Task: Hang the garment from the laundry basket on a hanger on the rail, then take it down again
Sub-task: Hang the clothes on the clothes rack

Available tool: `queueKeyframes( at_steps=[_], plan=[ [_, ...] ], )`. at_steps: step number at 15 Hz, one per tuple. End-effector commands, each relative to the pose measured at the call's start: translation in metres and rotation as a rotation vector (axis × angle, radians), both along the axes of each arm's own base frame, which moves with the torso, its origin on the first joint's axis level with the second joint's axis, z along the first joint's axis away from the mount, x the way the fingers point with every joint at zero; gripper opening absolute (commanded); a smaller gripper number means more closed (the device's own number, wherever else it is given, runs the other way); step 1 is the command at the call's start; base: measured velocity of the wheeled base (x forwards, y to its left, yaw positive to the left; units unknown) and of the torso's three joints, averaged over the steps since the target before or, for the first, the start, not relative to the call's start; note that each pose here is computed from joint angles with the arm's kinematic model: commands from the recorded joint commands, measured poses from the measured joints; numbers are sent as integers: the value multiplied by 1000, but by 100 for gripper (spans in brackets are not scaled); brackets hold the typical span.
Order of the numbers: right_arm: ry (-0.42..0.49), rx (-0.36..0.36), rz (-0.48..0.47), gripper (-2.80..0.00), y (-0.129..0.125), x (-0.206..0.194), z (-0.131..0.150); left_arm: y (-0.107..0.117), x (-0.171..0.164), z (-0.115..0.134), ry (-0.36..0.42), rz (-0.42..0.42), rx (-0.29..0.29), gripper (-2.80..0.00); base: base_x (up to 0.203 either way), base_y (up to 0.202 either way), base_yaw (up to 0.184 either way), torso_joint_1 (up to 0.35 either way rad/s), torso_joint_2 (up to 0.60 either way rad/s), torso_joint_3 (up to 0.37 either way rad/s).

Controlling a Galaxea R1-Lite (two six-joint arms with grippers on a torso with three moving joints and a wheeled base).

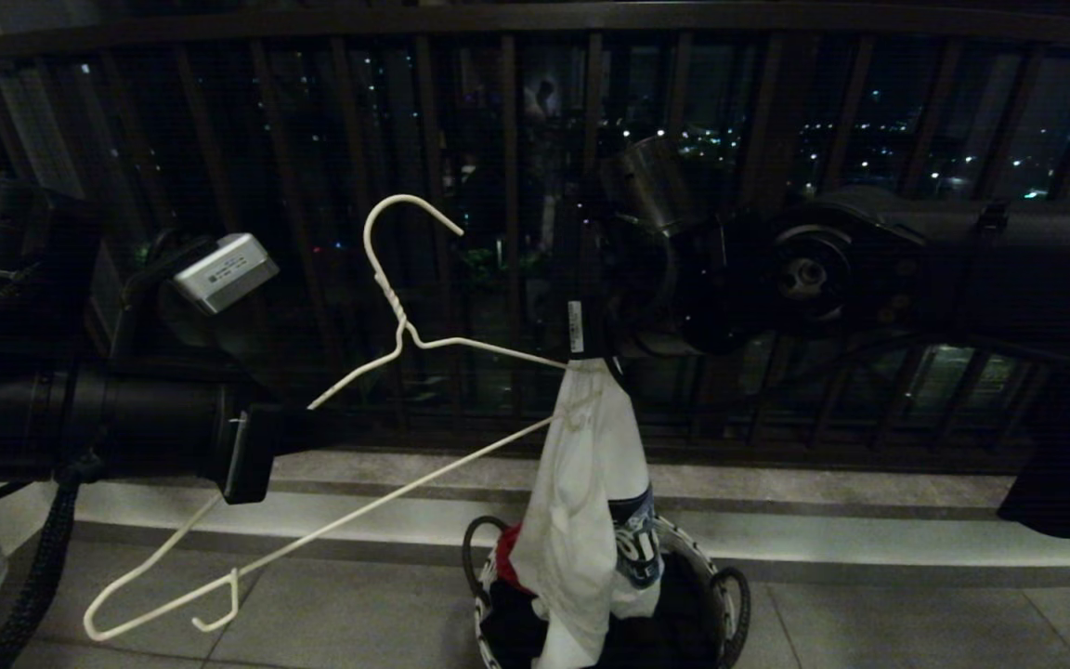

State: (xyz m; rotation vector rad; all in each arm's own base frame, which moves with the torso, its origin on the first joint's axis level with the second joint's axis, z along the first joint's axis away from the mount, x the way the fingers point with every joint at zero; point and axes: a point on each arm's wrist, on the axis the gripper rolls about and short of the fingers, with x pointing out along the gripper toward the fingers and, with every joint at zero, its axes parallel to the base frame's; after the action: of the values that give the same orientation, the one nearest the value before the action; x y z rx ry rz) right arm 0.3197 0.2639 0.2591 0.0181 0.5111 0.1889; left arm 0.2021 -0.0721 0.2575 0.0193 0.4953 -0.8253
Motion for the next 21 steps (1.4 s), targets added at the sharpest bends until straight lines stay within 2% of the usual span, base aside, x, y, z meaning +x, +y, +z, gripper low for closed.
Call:
queueKeyframes(
  at_steps=[1,5,9,12,13,16,19,21],
  plan=[
    [1,1,12,-280,5,-4,0,-2,3,-2,5,8,12,-280,0,0,0,0,0,0],
    [1,15,23,-280,9,-10,2,-12,8,-9,-90,94,44,-280,0,0,0,0,0,0],
    [-7,41,55,-280,18,-23,8,-20,11,-17,-115,99,54,-280,0,0,0,0,0,0],
    [-13,59,77,-280,18,-37,20,-20,21,-19,-158,232,109,-280,0,0,0,0,0,0],
    [4,57,90,-280,19,-42,21,-21,22,-19,-168,240,107,-280,0,0,0,0,0,0],
    [25,111,133,-280,24,-51,25,-31,18,-24,-174,199,94,-280,0,0,0,0,0,0],
    [18,132,173,-280,31,-57,27,-43,16,-29,-227,161,48,-280,0,0,0,0,0,0],
    [3,160,200,-280,36,-59,30,-48,14,-31,-234,148,27,-280,0,0,0,0,0,0]
  ],
)
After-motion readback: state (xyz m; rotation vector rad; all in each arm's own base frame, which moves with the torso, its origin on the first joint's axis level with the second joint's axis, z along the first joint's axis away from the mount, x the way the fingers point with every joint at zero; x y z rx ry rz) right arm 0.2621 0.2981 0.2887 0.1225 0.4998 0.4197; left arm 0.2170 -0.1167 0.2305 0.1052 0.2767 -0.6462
